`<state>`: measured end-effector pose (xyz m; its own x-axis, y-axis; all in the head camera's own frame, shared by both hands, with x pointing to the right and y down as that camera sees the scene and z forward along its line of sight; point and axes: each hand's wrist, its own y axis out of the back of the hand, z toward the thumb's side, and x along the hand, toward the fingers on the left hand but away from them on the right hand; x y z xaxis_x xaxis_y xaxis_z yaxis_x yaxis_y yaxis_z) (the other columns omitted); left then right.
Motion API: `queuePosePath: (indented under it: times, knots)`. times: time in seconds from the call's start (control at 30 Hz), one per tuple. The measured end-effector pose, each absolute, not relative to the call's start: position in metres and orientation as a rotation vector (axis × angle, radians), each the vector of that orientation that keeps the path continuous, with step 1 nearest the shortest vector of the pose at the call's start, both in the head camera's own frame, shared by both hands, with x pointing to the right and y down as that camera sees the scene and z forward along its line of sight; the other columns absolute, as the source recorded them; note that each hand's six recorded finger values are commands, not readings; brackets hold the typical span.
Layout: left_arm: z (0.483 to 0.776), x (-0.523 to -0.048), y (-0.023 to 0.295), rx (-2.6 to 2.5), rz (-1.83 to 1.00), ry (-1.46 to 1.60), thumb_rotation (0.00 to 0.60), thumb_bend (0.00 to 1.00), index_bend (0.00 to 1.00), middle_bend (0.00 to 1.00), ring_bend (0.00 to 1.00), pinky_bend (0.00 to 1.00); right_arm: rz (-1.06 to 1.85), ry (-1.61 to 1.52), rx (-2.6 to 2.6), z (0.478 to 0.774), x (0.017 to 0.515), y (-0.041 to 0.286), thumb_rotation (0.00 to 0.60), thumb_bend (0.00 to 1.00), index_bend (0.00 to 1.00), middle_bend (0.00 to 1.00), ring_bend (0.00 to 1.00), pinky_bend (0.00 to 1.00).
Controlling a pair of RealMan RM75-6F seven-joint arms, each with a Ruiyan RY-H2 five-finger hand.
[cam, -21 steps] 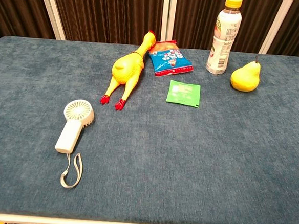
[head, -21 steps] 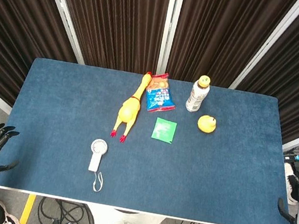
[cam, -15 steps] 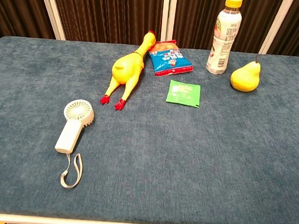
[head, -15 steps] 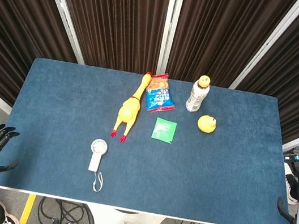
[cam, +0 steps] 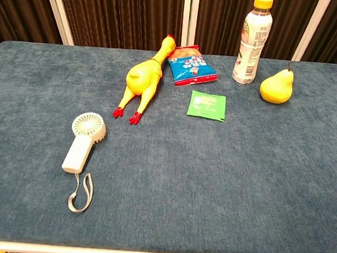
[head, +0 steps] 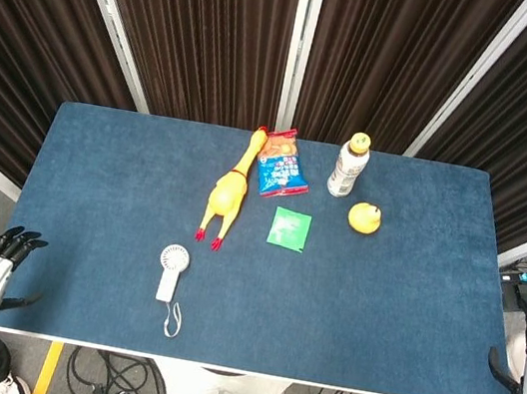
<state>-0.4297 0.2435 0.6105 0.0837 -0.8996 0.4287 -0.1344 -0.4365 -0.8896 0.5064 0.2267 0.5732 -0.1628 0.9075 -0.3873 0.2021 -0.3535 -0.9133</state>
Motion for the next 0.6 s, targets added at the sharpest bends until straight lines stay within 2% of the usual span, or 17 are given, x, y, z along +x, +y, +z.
queuePosePath:
  times: [0.1,0.17,0.3,0.4,0.47,0.5,0.6]
  knots:
    - [0.609,-0.428,0.242,-1.679,-1.411,1.032,0.600,0.07,0.23,0.23,0.09,0.28,1.567,-1.281,-1.528,0.574,0.505,0.228,0.600,0.30,0.00,0.00,0.00,0.00]
    - [0.609,-0.426,0.244,-1.687,-1.418,1.014,0.600,0.07,0.23,0.27,0.14,0.32,1.571,-1.276,-1.536,0.573,0.505,0.228,0.600,0.30,0.00,0.00,0.00,0.00]
    - [0.615,-0.419,0.249,-1.713,-1.438,0.966,0.600,0.09,0.23,0.34,0.37,0.50,1.557,-1.291,-1.520,0.564,0.507,0.226,0.600,0.30,0.00,0.00,0.00,0.00]
    - [0.617,-0.410,0.246,-1.726,-1.417,0.946,0.600,0.21,0.23,0.59,0.62,0.64,1.561,-1.301,-1.503,0.560,0.510,0.225,0.600,0.30,0.00,0.00,0.00,0.00]
    - [0.617,-0.405,0.242,-1.720,-1.400,0.921,0.600,0.28,0.23,0.71,0.75,0.72,1.576,-1.304,-1.500,0.561,0.512,0.225,0.600,0.30,0.00,0.00,0.00,0.00]
    - [0.618,-0.402,0.241,-1.717,-1.392,0.908,0.600,0.32,0.23,0.75,0.79,0.75,1.583,-1.302,-1.502,0.563,0.513,0.225,0.600,0.30,0.00,0.00,0.00,0.00]
    - [0.621,-0.386,0.236,-1.723,-1.348,0.859,0.600,0.38,0.23,0.79,0.82,0.78,1.606,-1.291,-1.513,0.569,0.513,0.227,0.600,0.30,0.00,0.00,0.00,0.00]
